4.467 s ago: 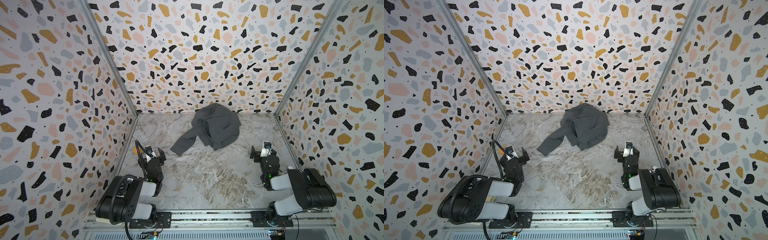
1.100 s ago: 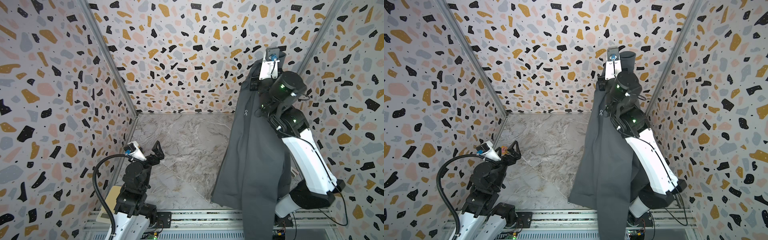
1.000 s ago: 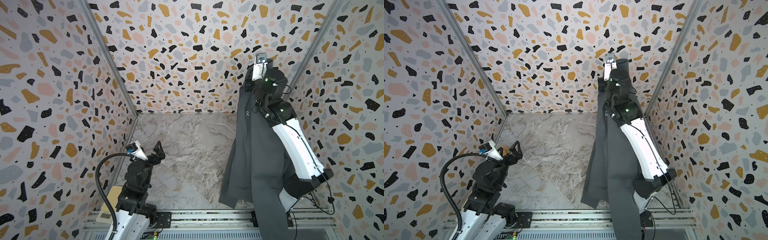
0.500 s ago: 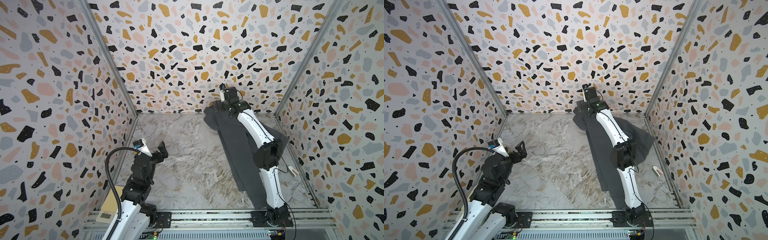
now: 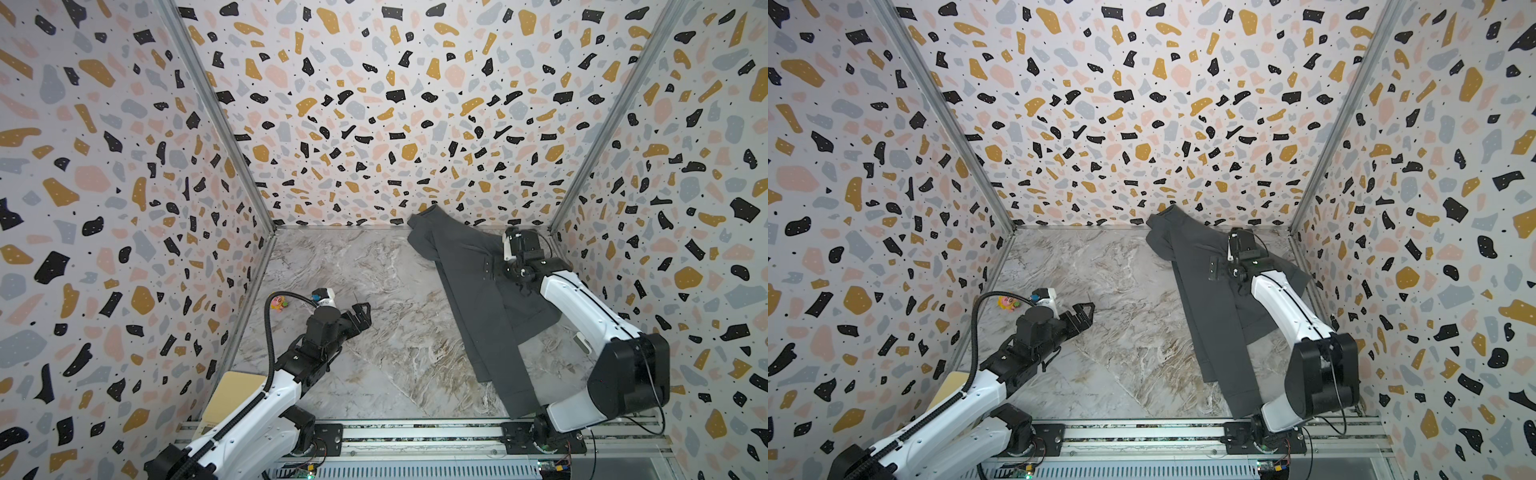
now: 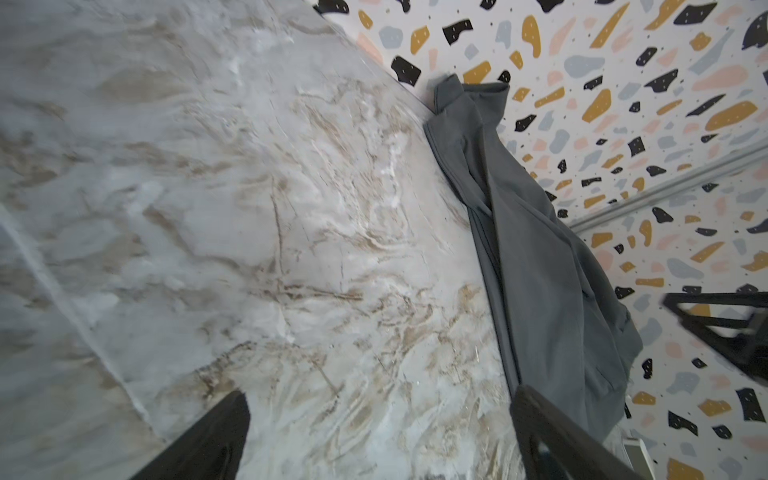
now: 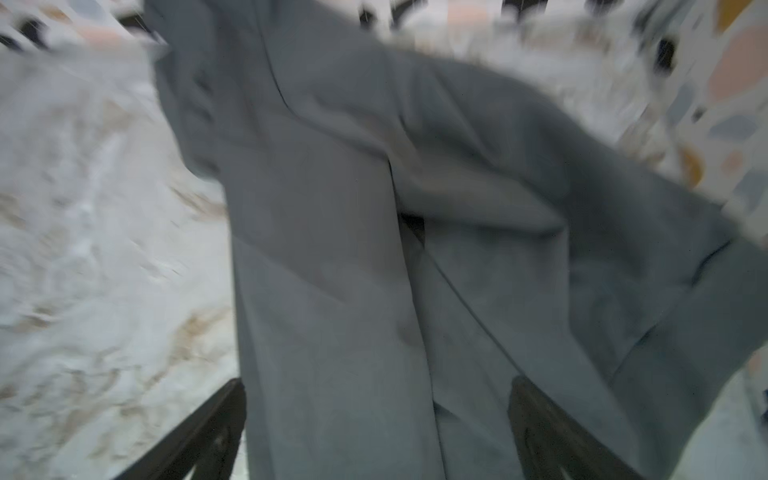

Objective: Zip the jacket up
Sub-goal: 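Lay the jacket flat, dragging it toward the robot with the right gripper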

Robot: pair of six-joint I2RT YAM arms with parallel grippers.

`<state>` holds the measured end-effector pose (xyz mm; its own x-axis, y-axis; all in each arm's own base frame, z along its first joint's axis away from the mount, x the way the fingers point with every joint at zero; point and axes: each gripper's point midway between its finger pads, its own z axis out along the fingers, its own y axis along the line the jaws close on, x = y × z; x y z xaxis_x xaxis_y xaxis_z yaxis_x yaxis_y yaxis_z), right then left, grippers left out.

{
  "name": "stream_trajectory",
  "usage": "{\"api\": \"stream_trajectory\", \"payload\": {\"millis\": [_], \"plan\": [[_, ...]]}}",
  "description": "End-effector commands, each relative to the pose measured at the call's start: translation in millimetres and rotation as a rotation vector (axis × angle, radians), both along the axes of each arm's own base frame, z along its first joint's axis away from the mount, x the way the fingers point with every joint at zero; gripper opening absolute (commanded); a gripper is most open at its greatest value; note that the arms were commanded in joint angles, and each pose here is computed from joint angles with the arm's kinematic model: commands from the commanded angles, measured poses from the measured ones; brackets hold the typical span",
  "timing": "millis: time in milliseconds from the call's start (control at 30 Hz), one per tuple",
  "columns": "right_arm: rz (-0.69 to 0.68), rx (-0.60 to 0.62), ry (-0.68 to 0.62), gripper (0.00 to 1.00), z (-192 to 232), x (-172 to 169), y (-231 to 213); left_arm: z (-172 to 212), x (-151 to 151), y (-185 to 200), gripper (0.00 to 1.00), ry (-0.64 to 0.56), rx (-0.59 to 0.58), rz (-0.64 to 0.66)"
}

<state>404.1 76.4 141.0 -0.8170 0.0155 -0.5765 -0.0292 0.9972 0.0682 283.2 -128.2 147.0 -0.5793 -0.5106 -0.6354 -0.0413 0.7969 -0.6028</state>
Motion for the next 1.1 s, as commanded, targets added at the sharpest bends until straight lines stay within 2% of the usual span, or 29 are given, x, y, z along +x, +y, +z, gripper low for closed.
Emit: {"api": "stream_trajectory", "payload": {"millis": [0,100,167,233,367,467,533,633,733,867,933,967,1067], "plan": [[0.089,0.103,0.067,0.99,-34.1,-3.9,24.8,12.6,2.7,-0.6,1.0,-0.018,-0.035,0.033],[0.133,0.127,0.173,1.0,-76.6,-8.9,34.3,9.8,-1.5,8.0,1.0,-0.004,-0.054,0.084],[0.16,0.156,0.239,0.93,-95.6,-14.4,43.6,9.3,-4.8,11.5,1.0,-0.005,-0.051,0.092],[0.193,0.175,0.269,0.79,-105.4,-21.9,57.9,8.7,-7.4,14.0,1.0,-0.001,-0.047,0.098],[0.316,0.134,0.337,0.41,-124.8,-53.3,112.2,2.5,-10.1,21.0,1.0,0.02,-0.021,0.125],[0.422,0.144,0.376,0.22,-134.3,-86.5,172.9,-2.0,-10.5,23.8,1.0,0.03,-0.012,0.14],[0.483,0.175,0.378,0.16,-133.0,-106.4,216.5,-6.4,-10.8,27.1,1.0,0.043,-0.004,0.159],[0.574,0.215,0.349,0.15,-120.5,-129.5,281.4,-12.1,-11.1,30.3,1.0,0.055,0.011,0.174],[0.624,0.205,0.313,0.22,-103.8,-137.6,320.0,-13.1,-11.0,30.8,1.0,0.059,0.02,0.172],[0.595,0.183,0.258,0.37,-76.4,-128.2,323.6,-12.4,-13.0,33.4,1.0,0.066,0.045,0.171],[0.573,0.167,0.23,0.48,-61.8,-126.0,317.9,-14.7,-14.6,36.7,1.0,0.07,0.057,0.182],[0.559,0.162,0.22,0.56,-54.7,-127.3,314.3,-16.3,-14.9,38.4,1.0,0.071,0.06,0.189],[0.566,0.156,0.225,0.65,-53.2,-145.5,315.5,-24.8,-16.6,42.2,1.0,0.087,0.066,0.209]]}}
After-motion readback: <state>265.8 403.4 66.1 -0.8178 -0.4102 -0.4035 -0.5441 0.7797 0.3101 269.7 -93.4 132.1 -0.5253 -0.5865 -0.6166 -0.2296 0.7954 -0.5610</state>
